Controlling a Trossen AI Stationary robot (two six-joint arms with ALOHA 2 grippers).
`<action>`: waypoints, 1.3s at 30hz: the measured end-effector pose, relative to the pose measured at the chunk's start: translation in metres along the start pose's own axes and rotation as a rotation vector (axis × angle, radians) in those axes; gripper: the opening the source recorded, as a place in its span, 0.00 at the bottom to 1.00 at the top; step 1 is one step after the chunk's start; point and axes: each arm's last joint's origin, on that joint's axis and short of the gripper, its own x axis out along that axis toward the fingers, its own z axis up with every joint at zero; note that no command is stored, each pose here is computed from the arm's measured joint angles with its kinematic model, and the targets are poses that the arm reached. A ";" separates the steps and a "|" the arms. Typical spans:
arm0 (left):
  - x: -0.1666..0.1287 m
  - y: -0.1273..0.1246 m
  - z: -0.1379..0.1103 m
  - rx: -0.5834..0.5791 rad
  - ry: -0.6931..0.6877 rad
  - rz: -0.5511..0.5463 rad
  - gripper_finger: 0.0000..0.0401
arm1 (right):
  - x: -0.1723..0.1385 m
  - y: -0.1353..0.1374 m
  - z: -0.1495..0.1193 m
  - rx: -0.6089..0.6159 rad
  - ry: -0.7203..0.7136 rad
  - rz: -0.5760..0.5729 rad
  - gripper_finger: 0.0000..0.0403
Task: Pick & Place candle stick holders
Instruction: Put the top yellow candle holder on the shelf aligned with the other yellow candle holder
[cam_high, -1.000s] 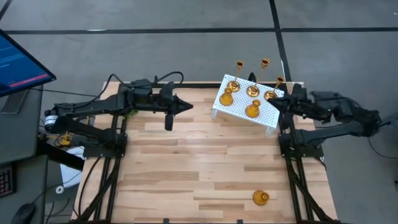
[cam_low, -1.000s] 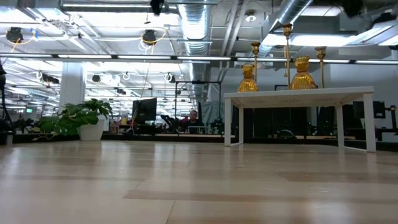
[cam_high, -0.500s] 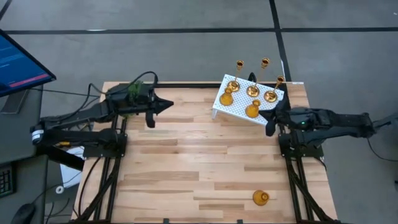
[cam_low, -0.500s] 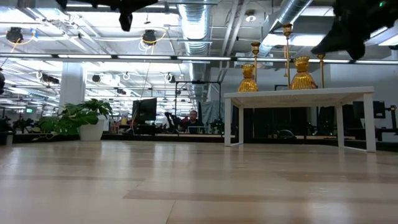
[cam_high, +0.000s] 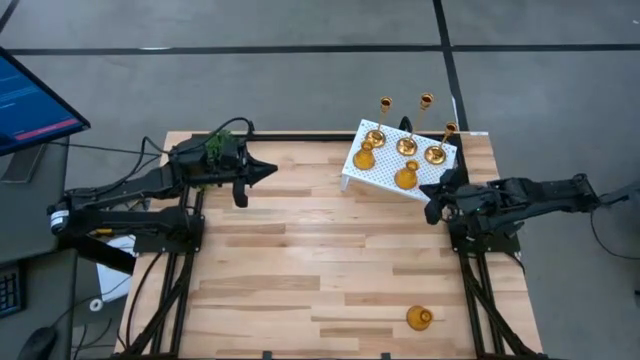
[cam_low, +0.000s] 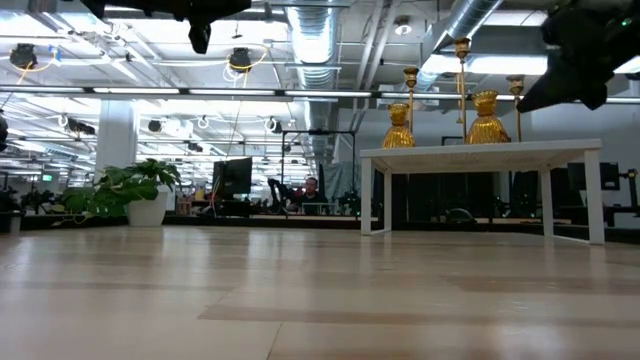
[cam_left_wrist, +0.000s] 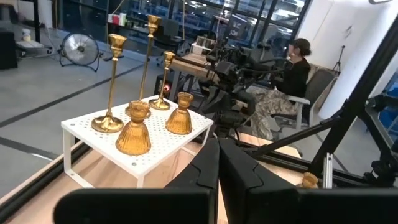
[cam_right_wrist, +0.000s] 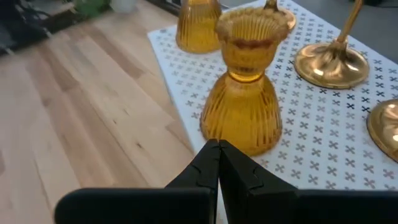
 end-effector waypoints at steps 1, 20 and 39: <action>0.000 0.000 0.000 0.010 0.001 -0.004 0.01 | 0.001 0.001 0.000 -0.006 0.007 -0.009 0.00; 0.001 0.006 -0.027 -0.024 0.080 0.002 0.02 | 0.026 0.006 0.010 -0.040 0.035 -0.108 0.00; 0.001 0.006 -0.029 0.000 0.084 0.002 0.02 | 0.062 0.005 0.026 -0.090 0.089 -0.061 0.00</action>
